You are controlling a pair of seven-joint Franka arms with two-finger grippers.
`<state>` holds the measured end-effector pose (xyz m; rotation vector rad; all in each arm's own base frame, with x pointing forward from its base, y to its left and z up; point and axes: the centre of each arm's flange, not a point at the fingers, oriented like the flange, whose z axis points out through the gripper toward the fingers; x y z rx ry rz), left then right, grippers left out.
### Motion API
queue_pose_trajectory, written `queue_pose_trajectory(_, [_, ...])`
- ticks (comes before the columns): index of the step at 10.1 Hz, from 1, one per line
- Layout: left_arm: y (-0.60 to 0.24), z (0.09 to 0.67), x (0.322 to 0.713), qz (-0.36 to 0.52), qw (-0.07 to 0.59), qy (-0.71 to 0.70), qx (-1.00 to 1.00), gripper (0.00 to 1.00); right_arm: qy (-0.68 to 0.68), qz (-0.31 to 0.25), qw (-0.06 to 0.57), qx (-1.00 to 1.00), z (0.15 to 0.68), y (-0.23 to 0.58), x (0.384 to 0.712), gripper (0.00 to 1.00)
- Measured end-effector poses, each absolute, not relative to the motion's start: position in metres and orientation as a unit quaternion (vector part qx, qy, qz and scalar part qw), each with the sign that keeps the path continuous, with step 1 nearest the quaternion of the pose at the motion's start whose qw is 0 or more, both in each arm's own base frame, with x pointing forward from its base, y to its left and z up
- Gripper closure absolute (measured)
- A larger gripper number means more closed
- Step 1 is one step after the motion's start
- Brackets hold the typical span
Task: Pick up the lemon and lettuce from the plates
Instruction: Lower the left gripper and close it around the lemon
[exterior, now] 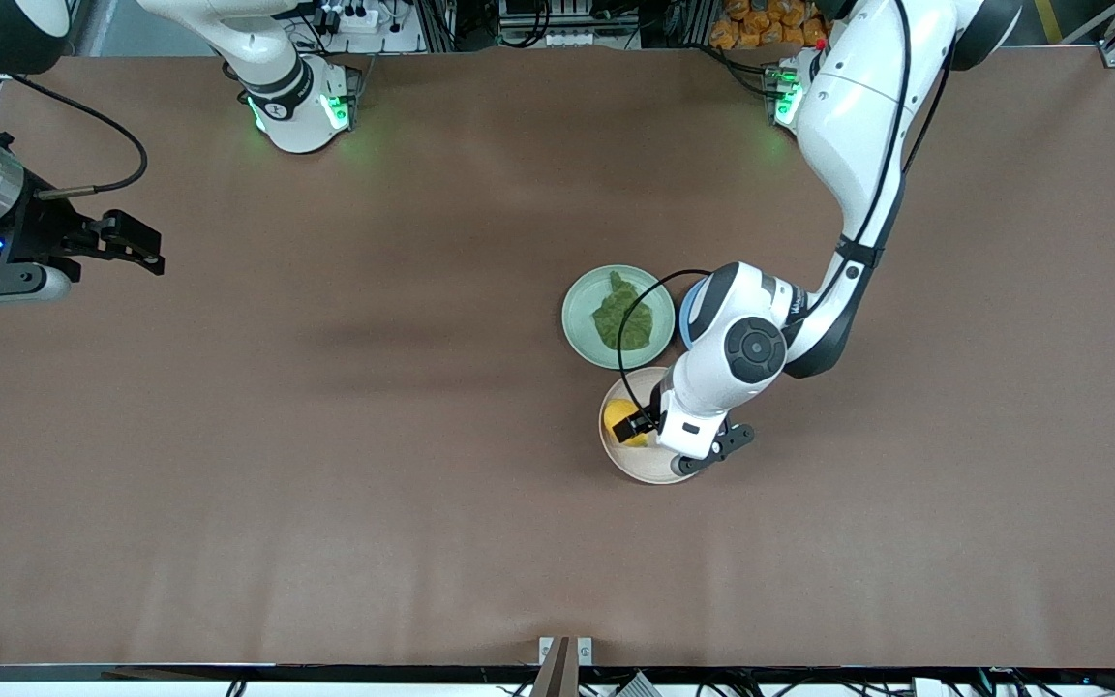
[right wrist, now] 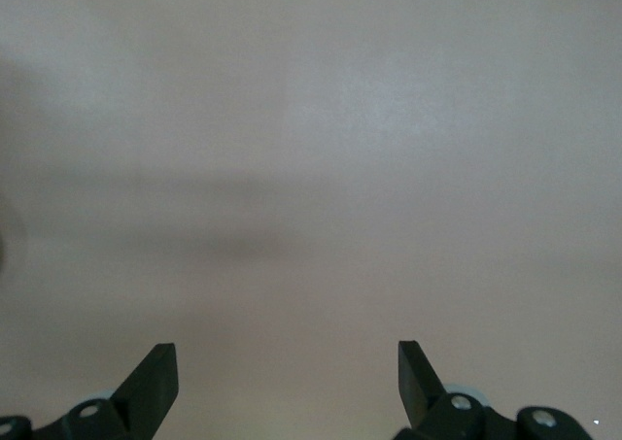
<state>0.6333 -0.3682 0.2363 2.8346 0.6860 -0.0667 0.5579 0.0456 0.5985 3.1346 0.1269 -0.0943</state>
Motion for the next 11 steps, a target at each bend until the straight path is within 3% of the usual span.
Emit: queue_pose_trajectory(11, [-0.388, 0.198, 0.627, 0.002, 0.129, 0.247, 0.960, 0.00, 0.060, -0.020, 0.001, 0.998, 0.603, 0.067, 0.557, 0.00])
